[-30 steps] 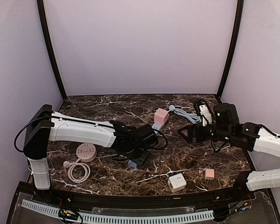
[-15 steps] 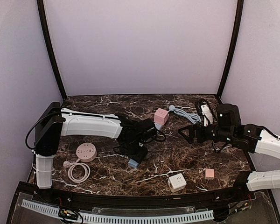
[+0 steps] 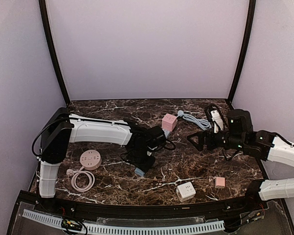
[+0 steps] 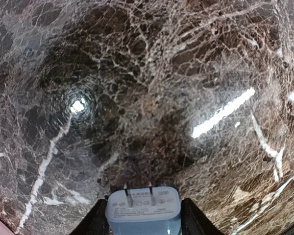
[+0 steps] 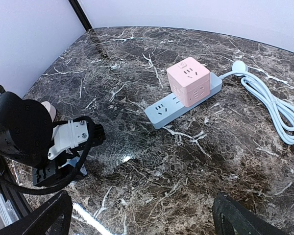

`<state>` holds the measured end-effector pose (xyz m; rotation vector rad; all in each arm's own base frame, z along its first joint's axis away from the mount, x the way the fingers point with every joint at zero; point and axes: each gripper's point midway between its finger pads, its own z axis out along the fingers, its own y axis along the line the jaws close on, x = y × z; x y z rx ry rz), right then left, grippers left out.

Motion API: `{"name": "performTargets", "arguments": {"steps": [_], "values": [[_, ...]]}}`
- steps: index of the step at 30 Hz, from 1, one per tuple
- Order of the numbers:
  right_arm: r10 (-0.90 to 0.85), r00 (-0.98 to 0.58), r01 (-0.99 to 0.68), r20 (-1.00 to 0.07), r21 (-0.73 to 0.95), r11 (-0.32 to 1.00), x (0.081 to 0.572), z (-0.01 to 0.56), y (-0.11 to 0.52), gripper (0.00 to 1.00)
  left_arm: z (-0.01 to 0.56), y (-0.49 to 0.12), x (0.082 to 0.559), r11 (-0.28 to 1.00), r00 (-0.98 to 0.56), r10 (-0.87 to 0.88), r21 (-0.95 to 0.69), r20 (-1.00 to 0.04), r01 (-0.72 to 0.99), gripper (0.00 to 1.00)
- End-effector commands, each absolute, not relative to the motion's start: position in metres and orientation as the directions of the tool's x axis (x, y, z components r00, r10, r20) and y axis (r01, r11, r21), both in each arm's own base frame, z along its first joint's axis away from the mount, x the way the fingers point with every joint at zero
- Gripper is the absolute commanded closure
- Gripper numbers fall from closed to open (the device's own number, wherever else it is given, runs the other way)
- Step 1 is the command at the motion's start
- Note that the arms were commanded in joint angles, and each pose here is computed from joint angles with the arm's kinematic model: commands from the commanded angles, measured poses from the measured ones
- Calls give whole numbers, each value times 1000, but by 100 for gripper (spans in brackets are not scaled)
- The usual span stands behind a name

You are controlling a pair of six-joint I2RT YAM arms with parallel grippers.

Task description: Insert the plug

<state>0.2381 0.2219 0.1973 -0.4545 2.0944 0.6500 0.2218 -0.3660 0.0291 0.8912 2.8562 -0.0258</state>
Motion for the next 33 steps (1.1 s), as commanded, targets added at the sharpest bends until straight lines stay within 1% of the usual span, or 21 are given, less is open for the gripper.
{"name": "performTargets", "arguments": {"steps": [1, 3, 4, 6, 9, 13, 16, 18, 19, 22, 26, 27, 30, 33], "values": [[-75, -540, -552, -838, 286, 783, 236, 198, 225, 1, 31, -363, 224, 822, -814, 568, 27, -124, 569, 53], [-75, -540, -552, -838, 285, 783, 236, 198, 225, 1, 29, -363, 226, 824, -816, 564, 23, -125, 566, 60], [-76, -540, -553, -838, 285, 783, 236, 198, 225, 1, 28, -364, 226, 825, -817, 562, 20, -127, 565, 66], [-78, -542, -553, -837, 285, 783, 236, 197, 226, 1, 27, -364, 229, 830, -822, 554, 13, -135, 557, 73], [-82, -540, -553, -838, 280, 784, 237, 196, 226, 1, 35, -369, 237, 836, -823, 540, 3, -176, 548, 78], [-79, -536, -552, -840, 279, 786, 239, 199, 227, 1, 69, -382, 260, 848, -811, 499, -21, -305, 529, 85], [-55, -534, -551, -844, 297, 780, 240, 206, 229, 1, 95, -393, 281, 861, -801, 438, -65, -407, 504, 86], [-23, -523, -550, -852, 316, 773, 240, 214, 231, 2, 114, -397, 295, 871, -797, 377, -112, -472, 478, 89], [-6, -515, -550, -857, 326, 769, 241, 218, 233, 1, 124, -394, 302, 879, -801, 337, -139, -496, 455, 94], [58, -480, -544, -875, 349, 763, 241, 228, 239, 1, 157, -403, 322, 877, -774, 221, -227, -593, 424, 96], [154, -407, -507, -900, 363, 781, 244, 236, 248, 1, 201, -405, 341, 852, -737, 47, -359, -674, 382, 99], [179, -391, -506, -903, 373, 777, 244, 236, 252, 1, 212, -404, 345, 835, -729, -12, -408, -684, 369, 99], [225, -350, -518, -909, 388, 762, 242, 234, 271, 2, 232, -401, 353, 804, -720, -114, -490, -685, 338, 99], [220, -304, -516, -927, 354, 780, 246, 233, 291, 1, 255, -403, 356, 758, -702, -188, -556, -686, 340, 99]]}}
